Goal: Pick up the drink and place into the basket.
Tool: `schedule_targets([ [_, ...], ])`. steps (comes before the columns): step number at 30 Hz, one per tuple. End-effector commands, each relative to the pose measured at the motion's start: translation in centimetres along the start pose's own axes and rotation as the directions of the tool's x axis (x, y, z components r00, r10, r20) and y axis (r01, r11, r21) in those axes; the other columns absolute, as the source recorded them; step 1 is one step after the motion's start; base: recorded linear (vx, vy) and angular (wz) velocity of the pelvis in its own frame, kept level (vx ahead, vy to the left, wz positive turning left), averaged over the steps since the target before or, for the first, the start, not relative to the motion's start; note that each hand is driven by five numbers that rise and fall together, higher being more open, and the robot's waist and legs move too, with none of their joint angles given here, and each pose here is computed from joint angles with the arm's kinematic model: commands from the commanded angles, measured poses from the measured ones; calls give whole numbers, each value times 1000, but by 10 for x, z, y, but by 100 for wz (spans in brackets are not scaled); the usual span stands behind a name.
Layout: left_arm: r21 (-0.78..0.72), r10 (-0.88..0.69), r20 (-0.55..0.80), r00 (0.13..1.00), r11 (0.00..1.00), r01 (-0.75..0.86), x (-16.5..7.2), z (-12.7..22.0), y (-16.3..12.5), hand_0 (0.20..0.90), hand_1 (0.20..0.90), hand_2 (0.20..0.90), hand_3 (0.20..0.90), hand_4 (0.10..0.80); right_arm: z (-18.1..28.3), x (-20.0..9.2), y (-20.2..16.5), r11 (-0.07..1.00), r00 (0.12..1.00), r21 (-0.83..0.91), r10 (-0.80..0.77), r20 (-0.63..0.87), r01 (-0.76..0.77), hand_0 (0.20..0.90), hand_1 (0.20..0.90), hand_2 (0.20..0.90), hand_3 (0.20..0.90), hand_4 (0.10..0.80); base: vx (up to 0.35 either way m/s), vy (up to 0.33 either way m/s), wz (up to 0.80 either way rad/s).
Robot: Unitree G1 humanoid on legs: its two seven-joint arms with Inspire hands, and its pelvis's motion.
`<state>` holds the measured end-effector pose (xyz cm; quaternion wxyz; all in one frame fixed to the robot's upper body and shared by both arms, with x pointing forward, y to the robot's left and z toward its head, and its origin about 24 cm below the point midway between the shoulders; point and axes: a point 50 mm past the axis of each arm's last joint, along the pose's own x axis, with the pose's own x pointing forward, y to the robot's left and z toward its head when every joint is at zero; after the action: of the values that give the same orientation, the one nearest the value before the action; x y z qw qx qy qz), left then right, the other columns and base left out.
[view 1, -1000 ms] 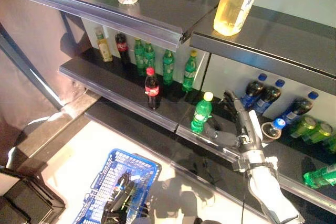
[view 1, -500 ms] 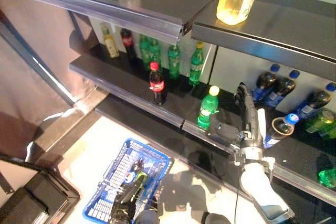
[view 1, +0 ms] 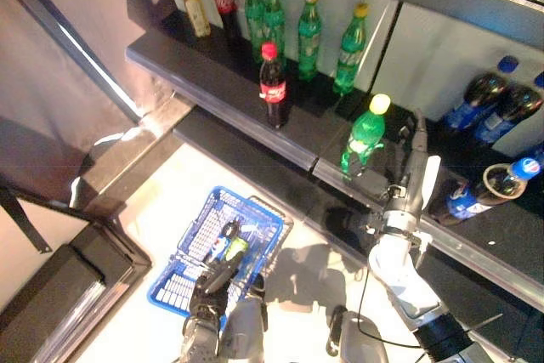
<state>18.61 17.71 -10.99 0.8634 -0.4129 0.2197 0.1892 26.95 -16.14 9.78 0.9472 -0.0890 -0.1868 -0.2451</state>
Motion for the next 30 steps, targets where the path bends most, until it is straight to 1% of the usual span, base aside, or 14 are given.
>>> schedule_targets([
  [1,77,-105,77,992,992,99,-19,10,11,300,300,300,200,100,53,27,6,978,966,173,-153,210,118,900,900,900,900,800,-63,-3,1],
  [7,77,-112,74,991,991,107,-19,10,11,300,300,300,200,100,55,33,8,975,964,162,-184,194,154,900,900,900,900,800,-11,6,0],
  [9,75,-118,63,991,991,113,-21,7,13,300,300,300,200,100,46,31,5,970,968,158,-207,145,184,900,900,900,900,800,48,28,3],
  [17,86,-169,66,983,983,163,-20,8,3,300,300,300,200,100,48,39,12,968,974,179,-197,116,174,900,900,900,900,800,5,7,0],
  [22,90,-204,69,976,976,198,-14,13,-7,300,300,300,200,100,68,57,23,959,962,219,-219,163,181,900,900,900,900,800,-4,3,-1],
  [29,108,-230,82,970,969,221,-9,23,-16,300,300,300,200,100,92,83,18,931,937,280,-293,188,235,900,900,900,900,800,11,2,8],
  [30,108,-230,82,970,969,221,-9,23,-16,300,300,300,200,100,92,83,18,931,937,280,-293,188,235,900,900,900,900,800,0,0,0],
])
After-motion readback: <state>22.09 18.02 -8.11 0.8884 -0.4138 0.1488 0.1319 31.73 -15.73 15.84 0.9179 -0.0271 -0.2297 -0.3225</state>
